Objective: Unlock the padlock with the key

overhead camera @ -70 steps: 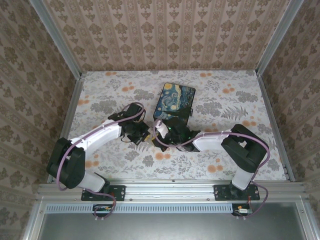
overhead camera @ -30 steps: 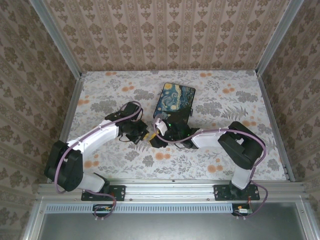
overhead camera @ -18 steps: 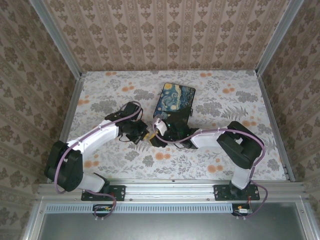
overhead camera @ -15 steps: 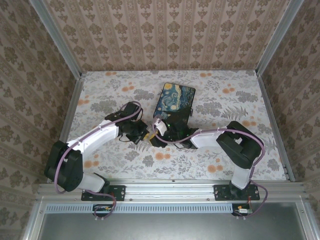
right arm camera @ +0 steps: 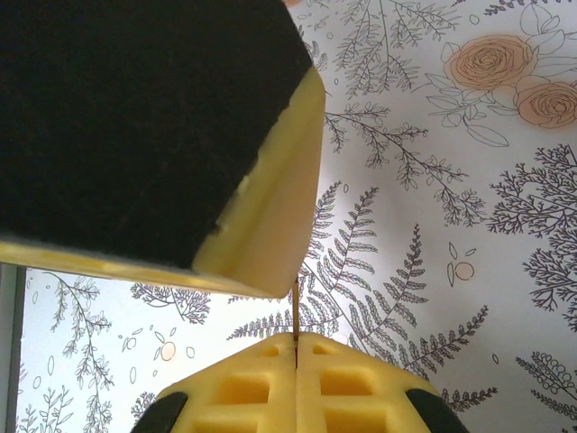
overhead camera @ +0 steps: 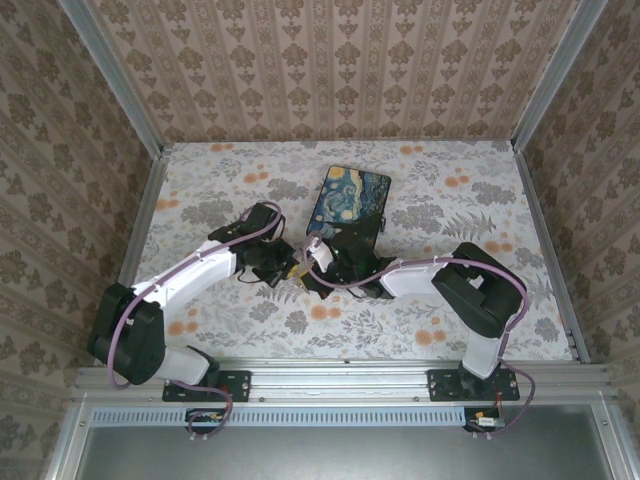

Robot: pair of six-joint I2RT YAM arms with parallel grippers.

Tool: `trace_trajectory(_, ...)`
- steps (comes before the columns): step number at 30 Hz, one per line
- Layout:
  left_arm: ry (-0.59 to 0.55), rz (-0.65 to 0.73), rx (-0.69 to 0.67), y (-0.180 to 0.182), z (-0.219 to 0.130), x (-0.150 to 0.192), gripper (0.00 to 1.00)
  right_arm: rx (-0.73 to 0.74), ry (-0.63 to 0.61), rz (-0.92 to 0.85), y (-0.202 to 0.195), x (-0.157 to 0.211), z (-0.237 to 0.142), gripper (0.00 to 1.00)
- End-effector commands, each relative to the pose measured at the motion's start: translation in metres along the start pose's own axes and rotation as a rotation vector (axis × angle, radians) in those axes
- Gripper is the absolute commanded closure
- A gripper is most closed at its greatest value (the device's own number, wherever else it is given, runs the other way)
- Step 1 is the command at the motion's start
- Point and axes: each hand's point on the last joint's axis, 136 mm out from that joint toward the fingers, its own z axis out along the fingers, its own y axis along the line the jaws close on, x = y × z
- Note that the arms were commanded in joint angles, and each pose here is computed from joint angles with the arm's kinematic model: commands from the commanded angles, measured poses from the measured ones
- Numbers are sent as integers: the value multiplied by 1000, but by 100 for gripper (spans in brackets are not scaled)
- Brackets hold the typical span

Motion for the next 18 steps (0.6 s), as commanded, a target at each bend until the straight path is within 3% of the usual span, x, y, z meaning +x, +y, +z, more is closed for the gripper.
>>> trace_trajectory(1, -18, -1, 4, 3, -8, -7, 90, -41, -9, 6, 5, -3, -2, 100)
trace_trajectory(4, -65, 69, 2, 2, -19, -22, 77, -78, 5, 28, 9, -2, -7, 100)
trace_trajectory(7, -57, 187, 61, -6, -26, -32, 73, -127, 38, 43, 16, -1, -13, 100)
trace_trajectory(9, -24, 244, 93, -7, -27, -38, 72, -160, 63, 51, 22, -2, -19, 100)
trace_trajectory(13, 8, 485, 184, -25, -26, -32, 77, -208, 98, 114, 26, -4, -32, 100)
trace_trajectory(18, -59, 749, 296, -64, -42, -24, 78, -228, 115, 200, 25, -11, -52, 100)
